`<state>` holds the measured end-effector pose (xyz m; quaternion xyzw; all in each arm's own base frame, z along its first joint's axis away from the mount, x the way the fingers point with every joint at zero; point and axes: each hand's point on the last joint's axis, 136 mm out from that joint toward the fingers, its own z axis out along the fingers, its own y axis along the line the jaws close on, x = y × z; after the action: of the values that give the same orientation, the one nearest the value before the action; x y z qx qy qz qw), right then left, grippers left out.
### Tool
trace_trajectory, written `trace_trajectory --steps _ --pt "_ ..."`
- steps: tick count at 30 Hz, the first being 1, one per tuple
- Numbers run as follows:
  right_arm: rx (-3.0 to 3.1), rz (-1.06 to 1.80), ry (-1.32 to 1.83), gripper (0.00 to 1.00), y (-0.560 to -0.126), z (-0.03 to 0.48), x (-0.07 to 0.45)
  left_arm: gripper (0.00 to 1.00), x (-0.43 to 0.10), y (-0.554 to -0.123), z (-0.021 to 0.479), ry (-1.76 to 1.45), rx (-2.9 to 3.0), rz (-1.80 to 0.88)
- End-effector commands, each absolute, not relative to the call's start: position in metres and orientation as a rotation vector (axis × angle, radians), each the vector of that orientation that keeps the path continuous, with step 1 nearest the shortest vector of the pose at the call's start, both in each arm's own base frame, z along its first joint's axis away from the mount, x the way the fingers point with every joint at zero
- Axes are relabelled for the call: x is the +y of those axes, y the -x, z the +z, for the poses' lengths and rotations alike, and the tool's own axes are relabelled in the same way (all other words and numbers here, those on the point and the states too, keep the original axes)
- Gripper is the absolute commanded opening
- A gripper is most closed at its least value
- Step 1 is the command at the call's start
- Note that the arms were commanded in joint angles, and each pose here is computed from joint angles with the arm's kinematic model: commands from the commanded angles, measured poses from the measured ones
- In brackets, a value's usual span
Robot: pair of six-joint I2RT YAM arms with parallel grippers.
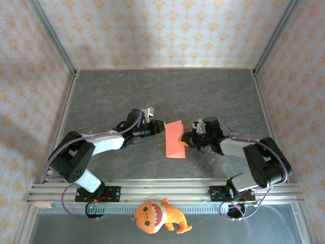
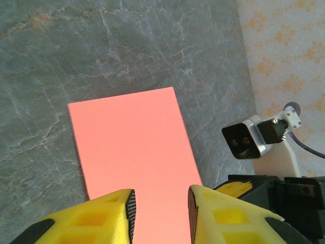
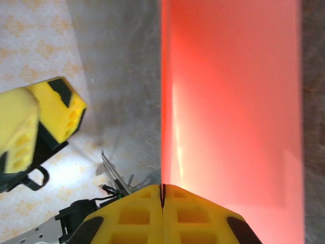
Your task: Fold a paper plane with a square sheet of paper (pick it up from the middle)
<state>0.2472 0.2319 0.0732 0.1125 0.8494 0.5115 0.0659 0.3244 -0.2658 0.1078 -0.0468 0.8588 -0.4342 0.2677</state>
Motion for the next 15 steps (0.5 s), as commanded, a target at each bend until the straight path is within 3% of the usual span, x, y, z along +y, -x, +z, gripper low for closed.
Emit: trace_trajectory --steps 1,15 --pt "2.535 1.565 -0.299 0.11 -0.254 0.082 0.237 0.32 -0.254 -0.332 0.129 0.145 2.180 -1.121" --pt "2.643 1.498 -0.210 0.15 -0.264 0.062 0.238 0.33 -0.259 -0.311 0.132 -0.008 2.192 -1.157"
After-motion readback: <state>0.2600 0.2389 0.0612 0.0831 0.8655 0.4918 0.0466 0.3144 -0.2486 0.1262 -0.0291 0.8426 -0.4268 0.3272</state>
